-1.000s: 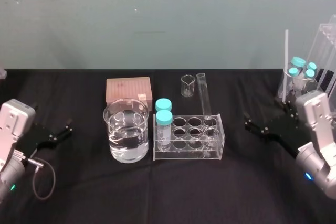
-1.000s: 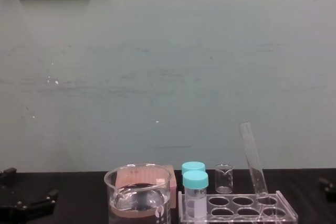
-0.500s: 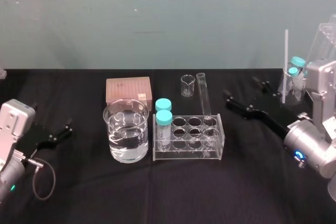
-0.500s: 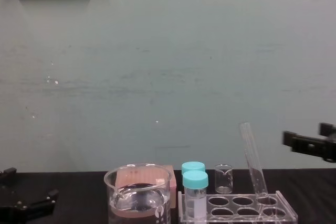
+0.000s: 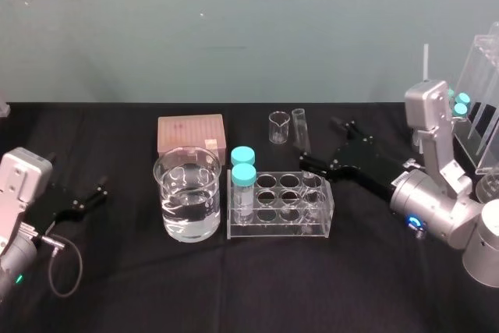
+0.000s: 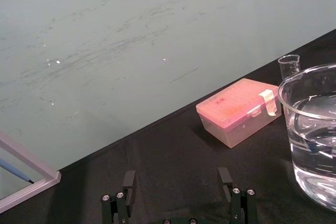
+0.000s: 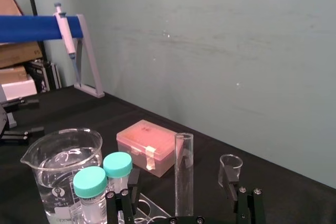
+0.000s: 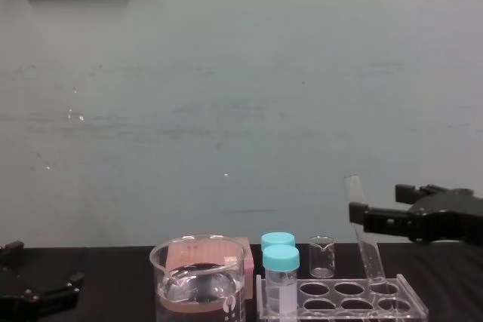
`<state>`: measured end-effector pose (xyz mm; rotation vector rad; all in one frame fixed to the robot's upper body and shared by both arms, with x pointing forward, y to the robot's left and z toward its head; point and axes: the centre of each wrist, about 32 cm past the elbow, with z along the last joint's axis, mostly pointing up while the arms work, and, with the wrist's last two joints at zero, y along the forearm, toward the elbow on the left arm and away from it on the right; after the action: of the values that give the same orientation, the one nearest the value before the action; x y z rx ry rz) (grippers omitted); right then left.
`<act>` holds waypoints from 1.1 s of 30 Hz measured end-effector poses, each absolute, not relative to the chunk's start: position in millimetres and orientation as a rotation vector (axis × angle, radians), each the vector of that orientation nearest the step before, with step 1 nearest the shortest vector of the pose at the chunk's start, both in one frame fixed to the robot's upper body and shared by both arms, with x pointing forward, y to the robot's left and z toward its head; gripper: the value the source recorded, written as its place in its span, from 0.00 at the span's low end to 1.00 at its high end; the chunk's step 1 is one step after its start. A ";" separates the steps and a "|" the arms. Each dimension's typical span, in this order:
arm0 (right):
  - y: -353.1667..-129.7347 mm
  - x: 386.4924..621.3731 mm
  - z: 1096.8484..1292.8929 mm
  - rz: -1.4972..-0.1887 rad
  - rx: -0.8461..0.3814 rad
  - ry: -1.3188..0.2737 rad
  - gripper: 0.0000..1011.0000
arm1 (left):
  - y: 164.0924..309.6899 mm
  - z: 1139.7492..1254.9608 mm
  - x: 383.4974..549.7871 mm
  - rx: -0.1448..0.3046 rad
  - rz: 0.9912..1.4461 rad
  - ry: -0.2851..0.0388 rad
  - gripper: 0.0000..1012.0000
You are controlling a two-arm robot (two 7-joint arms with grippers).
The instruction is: Hold the test tube with one hand and immerse one end into the beaker, then return it to the test tube rack.
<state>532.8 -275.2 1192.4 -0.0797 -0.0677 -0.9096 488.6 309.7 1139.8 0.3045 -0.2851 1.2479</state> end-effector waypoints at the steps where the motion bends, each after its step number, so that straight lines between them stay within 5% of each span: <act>1: -275.2 532.8 1192.4 -0.910 -0.080 -0.068 0.99 | 309.7 1139.8 488.6 0.304 1.248 -0.285 0.99; 33: -261.0 565.2 1181.2 -0.893 -0.148 -0.053 0.99 | 309.7 1139.8 488.6 0.305 1.248 -0.285 0.99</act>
<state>565.2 -261.0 1181.2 -0.1478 -0.0534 -0.8931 488.6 309.7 1139.8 0.3045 -0.2850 1.2479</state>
